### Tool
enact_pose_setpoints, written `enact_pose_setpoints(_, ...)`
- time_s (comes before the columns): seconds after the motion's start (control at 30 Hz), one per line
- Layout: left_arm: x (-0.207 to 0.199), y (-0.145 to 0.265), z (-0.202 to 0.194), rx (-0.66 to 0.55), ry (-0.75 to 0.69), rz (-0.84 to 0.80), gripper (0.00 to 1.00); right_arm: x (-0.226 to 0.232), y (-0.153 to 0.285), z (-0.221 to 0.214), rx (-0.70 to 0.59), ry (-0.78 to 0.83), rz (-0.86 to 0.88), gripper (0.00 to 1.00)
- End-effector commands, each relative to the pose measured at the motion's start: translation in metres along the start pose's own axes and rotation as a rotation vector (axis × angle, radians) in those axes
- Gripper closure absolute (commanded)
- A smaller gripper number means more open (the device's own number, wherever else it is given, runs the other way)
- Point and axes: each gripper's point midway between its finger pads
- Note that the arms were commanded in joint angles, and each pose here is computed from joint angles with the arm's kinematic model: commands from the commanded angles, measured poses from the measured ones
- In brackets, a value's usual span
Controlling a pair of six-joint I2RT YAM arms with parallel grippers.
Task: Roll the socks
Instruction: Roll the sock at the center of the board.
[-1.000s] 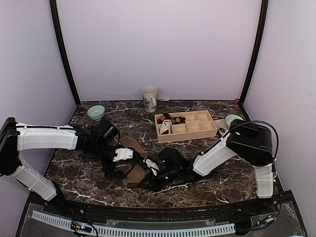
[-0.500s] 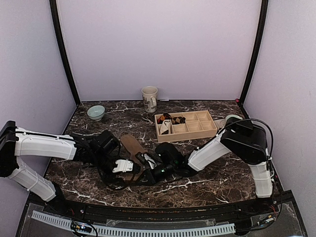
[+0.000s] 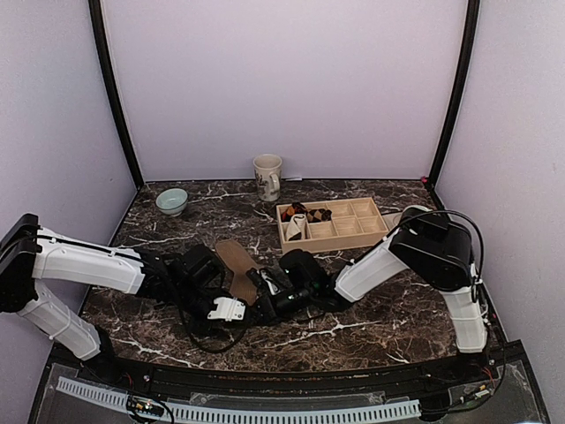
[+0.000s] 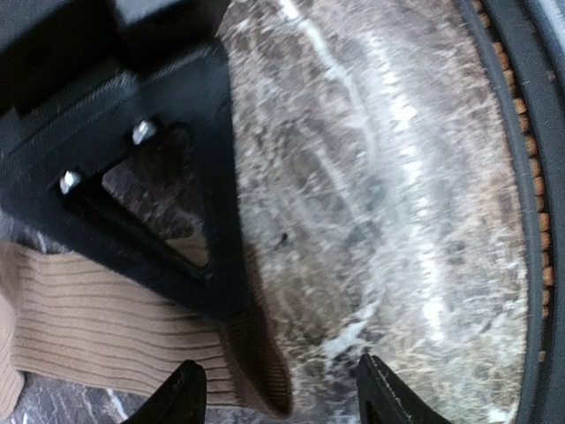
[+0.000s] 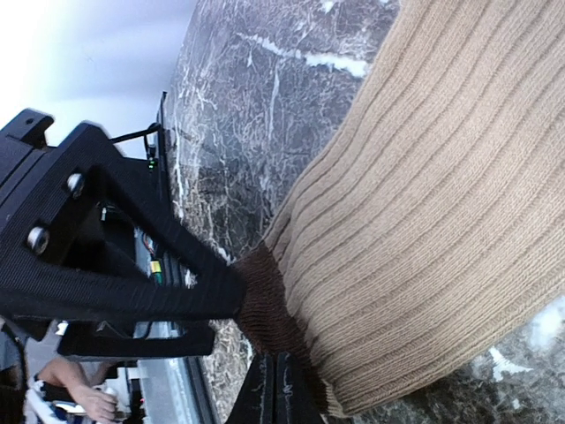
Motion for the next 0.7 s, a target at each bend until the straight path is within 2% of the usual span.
enact_pose_setpoints(0.0,0.016,-0.006,-0.008,0.035,-0.019,0.104,0.40,-0.046,0.000,-0.033,0.077,-0.147,-0.080,1.00)
enact_pose_setpoints(0.17,0.014,-0.014,-0.018,0.068,-0.028,0.097,0.51,-0.046,-0.001,-0.035,0.082,-0.182,-0.046,1.00)
enact_pose_setpoints(0.23,0.015,-0.016,-0.019,0.067,-0.031,0.107,0.60,-0.046,-0.002,-0.035,0.083,-0.183,-0.042,1.00)
enact_pose_setpoints(0.3,0.016,-0.017,-0.018,0.062,-0.031,0.108,0.78,-0.044,-0.001,-0.034,0.074,-0.183,-0.034,1.00)
enact_pose_setpoints(0.33,0.016,-0.017,-0.018,0.063,-0.026,0.108,0.93,-0.044,-0.001,-0.033,0.071,-0.180,-0.032,1.00)
enact_pose_setpoints(0.37,0.017,-0.018,-0.018,0.066,-0.018,0.109,1.00,-0.044,-0.001,-0.032,0.066,-0.169,-0.036,1.00)
enact_pose_setpoints(0.43,0.015,-0.018,-0.018,0.068,-0.009,0.094,1.00,-0.045,0.002,-0.028,0.044,-0.132,-0.063,1.00)
enact_pose_setpoints(0.47,0.013,-0.018,-0.018,0.065,-0.010,0.085,1.00,-0.046,0.006,-0.025,0.024,-0.107,-0.087,0.97)
enact_pose_setpoints(0.5,0.012,-0.018,-0.018,0.060,-0.013,0.081,1.00,-0.047,0.011,-0.023,-0.002,-0.077,-0.116,0.82)
enact_pose_setpoints(0.53,0.010,-0.017,-0.018,0.055,-0.017,0.077,1.00,-0.040,0.021,-0.013,-0.055,-0.032,-0.144,0.50)
enact_pose_setpoints(0.57,0.008,-0.017,-0.018,0.054,-0.021,0.070,1.00,-0.035,0.031,-0.005,-0.106,0.011,-0.167,0.09)
enact_pose_setpoints(0.6,0.006,-0.017,-0.018,0.050,-0.023,0.059,1.00,-0.030,0.042,0.003,-0.164,0.056,-0.196,0.02)
enact_pose_setpoints(0.67,0.003,-0.017,-0.019,0.052,-0.023,0.039,1.00,-0.014,0.070,0.021,-0.294,0.155,-0.252,0.01)
Point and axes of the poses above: each gripper's point midway between its finger pads, its own y axis back along the fingers, its own x axis along the line the jaws close on, z = x × y, and after that the axes turned 3 degrees about y, right-handed
